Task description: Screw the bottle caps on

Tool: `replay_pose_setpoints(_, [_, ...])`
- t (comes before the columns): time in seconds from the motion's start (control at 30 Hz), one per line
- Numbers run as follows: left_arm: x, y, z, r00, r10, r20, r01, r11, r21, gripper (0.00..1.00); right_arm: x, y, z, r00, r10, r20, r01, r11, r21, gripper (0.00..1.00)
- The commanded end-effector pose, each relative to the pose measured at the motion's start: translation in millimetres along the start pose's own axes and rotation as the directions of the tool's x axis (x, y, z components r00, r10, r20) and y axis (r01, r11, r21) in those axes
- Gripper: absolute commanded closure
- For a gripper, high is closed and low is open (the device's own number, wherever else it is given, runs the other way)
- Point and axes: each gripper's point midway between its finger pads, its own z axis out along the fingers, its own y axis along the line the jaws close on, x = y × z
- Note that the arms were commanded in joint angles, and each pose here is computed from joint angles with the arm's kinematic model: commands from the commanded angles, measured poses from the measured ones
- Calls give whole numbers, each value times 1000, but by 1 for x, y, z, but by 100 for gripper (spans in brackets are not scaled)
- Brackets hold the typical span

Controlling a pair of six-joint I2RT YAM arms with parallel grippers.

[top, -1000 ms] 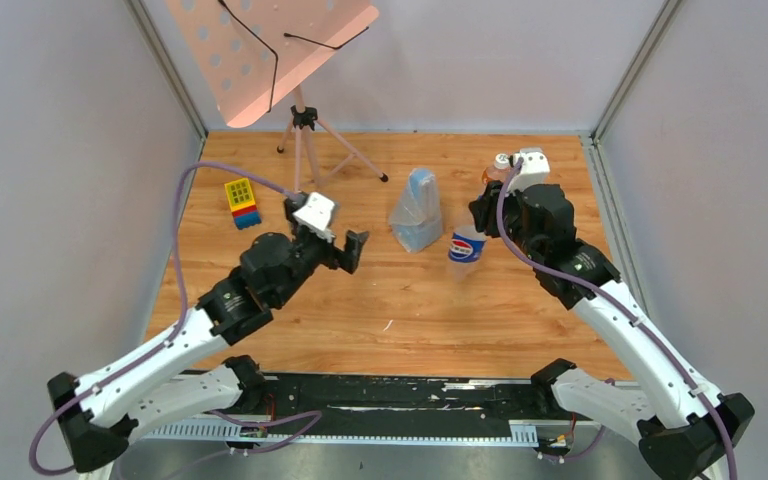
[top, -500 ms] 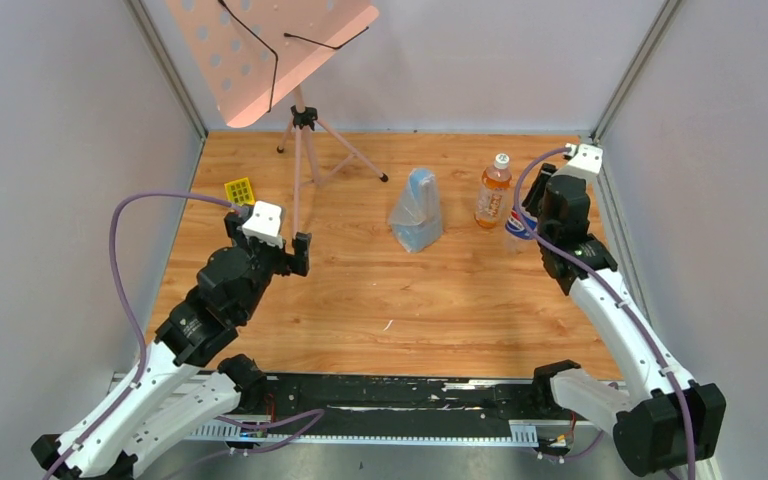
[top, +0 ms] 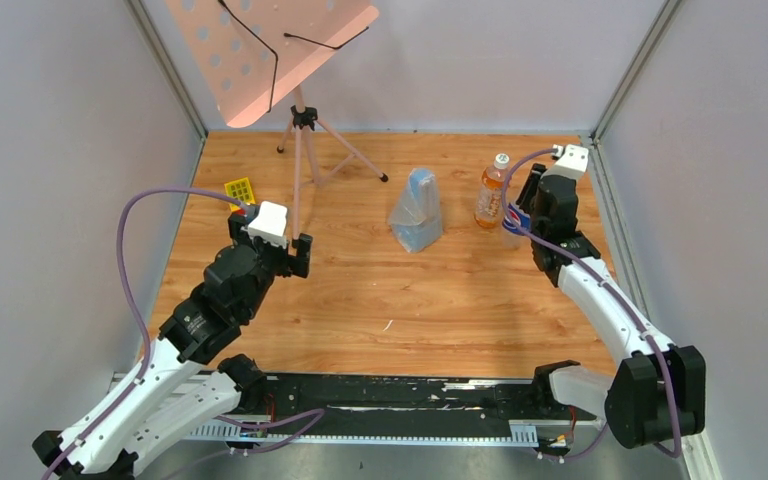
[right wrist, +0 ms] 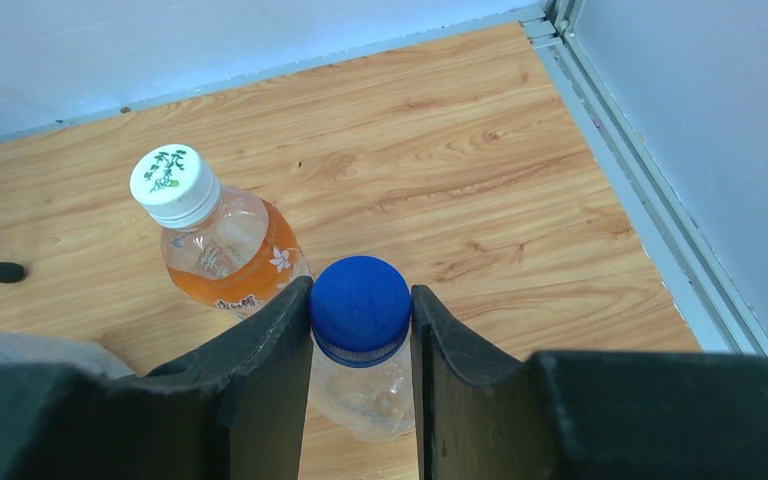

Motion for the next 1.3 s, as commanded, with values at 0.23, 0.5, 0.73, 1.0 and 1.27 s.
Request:
replay_pose_setpoints(0.23, [-6, 6, -1, 1000, -6, 26, 6, 1000, -20, 0, 4, 8, 3, 1000, 24, 13, -24, 998, -52, 74])
replay_pose_setpoints(0.5, [-6, 6, -2, 1000, -5, 26, 5, 1000, -21, 0, -1, 12, 0, 1000, 22, 9, -21, 997, -78, 47])
replay_pose_setpoints(0.73, [-7, 5, -2, 1000, -7, 29, 8, 1000, -17, 0, -8, 13, -3, 1000, 23, 12, -22, 996, -84, 40])
replay_pose_setpoints(1.0, [-7, 3, -2, 1000, -11, 29, 12, 1000, -6, 0, -25, 17, -16, 999, 41, 33, -37, 992, -124, 25])
replay_pose_setpoints(1.27, [-7, 1, -3, 999, -19, 30, 19, 1000, 7, 0, -36, 18, -27, 998, 54, 40, -47, 988, -144, 22])
